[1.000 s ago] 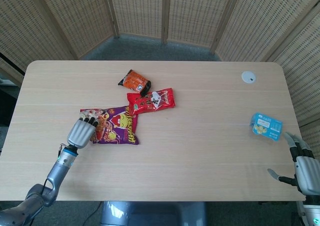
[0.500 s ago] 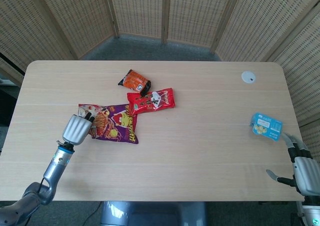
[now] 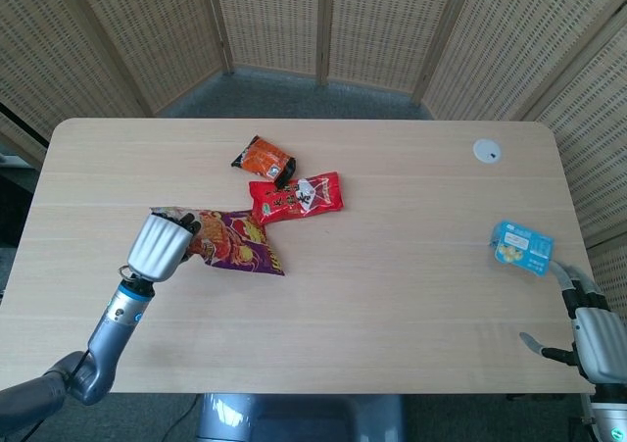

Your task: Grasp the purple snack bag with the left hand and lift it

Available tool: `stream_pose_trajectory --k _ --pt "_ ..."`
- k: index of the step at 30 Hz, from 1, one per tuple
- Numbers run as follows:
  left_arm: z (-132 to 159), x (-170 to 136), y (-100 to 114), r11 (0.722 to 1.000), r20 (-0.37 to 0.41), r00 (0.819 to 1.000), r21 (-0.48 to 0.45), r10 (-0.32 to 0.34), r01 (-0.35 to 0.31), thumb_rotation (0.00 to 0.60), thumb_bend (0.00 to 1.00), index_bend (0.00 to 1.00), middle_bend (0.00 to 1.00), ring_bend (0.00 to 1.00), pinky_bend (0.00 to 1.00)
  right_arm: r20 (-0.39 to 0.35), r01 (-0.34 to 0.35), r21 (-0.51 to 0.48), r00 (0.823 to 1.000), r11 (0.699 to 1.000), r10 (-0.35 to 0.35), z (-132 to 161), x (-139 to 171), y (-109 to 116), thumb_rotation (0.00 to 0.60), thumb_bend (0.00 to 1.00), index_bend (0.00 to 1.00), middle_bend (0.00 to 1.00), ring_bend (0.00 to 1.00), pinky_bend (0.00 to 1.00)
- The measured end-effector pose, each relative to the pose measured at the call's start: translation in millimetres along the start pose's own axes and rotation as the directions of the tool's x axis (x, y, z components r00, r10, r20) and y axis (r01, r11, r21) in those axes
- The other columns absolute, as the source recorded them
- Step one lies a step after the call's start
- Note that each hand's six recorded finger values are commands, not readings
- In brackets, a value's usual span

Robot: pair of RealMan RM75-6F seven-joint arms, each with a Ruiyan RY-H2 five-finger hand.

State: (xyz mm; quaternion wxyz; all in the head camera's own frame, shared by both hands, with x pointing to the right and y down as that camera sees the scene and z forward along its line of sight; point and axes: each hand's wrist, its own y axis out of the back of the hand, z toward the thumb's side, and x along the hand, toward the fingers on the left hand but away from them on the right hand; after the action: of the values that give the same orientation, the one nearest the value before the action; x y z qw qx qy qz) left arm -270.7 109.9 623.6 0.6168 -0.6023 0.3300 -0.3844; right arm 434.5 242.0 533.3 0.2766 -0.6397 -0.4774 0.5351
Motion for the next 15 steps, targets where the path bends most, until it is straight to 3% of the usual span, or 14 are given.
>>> stream_pose_trajectory --k 10,15 --pt "11.4 38.7 101.8 0.985 0.014 0.986 0.040 0.167 -0.167 0.600 0.11 1.00 1.00 1.00 1.00 0.002 0.006 -0.012 1.000 1.000 -0.006 -1.1 -0.1 3.3 0.600 0.00 0.00 0.00 0.00 0.00" --pt "13.9 53.7 139.5 0.970 0.015 0.972 0.064 0.234 -0.235 0.600 0.11 1.00 1.00 1.00 1.00 -0.001 0.005 -0.011 1.000 1.000 -0.005 -0.3 -0.4 3.3 0.600 0.00 0.00 0.00 0.00 0.00"
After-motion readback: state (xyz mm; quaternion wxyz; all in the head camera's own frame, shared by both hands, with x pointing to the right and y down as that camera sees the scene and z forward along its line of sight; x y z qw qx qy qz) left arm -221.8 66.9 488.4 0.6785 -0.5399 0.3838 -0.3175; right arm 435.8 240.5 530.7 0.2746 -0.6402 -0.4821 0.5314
